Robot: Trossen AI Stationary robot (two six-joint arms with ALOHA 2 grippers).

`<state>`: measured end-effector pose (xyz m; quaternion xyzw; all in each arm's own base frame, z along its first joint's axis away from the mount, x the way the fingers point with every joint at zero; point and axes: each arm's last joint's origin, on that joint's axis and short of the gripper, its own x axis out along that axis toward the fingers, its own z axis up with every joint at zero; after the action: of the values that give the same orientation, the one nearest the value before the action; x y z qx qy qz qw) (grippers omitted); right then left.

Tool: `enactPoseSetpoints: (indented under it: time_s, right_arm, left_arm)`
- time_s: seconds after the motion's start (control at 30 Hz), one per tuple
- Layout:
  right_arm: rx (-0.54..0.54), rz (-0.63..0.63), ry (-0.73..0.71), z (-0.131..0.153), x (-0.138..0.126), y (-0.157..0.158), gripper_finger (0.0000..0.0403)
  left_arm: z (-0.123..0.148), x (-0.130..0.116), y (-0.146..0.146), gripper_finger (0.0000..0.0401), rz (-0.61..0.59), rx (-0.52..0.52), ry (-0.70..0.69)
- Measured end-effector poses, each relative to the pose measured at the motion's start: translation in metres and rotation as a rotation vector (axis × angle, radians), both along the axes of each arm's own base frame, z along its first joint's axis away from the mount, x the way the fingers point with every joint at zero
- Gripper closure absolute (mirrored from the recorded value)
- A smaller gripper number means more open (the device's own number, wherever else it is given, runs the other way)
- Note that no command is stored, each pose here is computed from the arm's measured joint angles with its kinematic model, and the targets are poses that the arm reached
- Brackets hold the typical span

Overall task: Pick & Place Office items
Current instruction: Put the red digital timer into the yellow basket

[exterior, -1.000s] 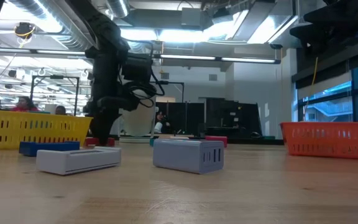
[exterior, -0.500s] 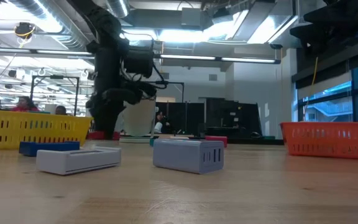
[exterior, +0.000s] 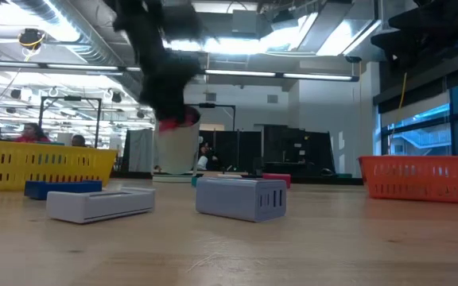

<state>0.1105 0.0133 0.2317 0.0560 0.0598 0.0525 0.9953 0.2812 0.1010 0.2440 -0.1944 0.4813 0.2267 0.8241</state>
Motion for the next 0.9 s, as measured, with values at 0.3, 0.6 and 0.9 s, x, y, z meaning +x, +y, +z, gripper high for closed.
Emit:
enactPoseSetpoints:
  time_s: [0.3,0.6,0.9]
  right_arm:
    - [0.002,0.003,-0.009,0.001,0.0,0.0,0.0215]
    - [0.005,0.003,-0.009,0.001,0.0,0.0,0.0215]
    - [0.037,-0.001,-0.005,0.001,0.0,0.0,0.0215]
  left_arm:
    - [0.089,-0.058,-0.034,0.0248,0.103,0.295,-0.345]
    - [0.071,-0.118,-0.073,0.0248,0.171,0.332,-0.628]
    - [0.025,-0.145,-0.093,0.0248,0.156,0.239,-0.656]
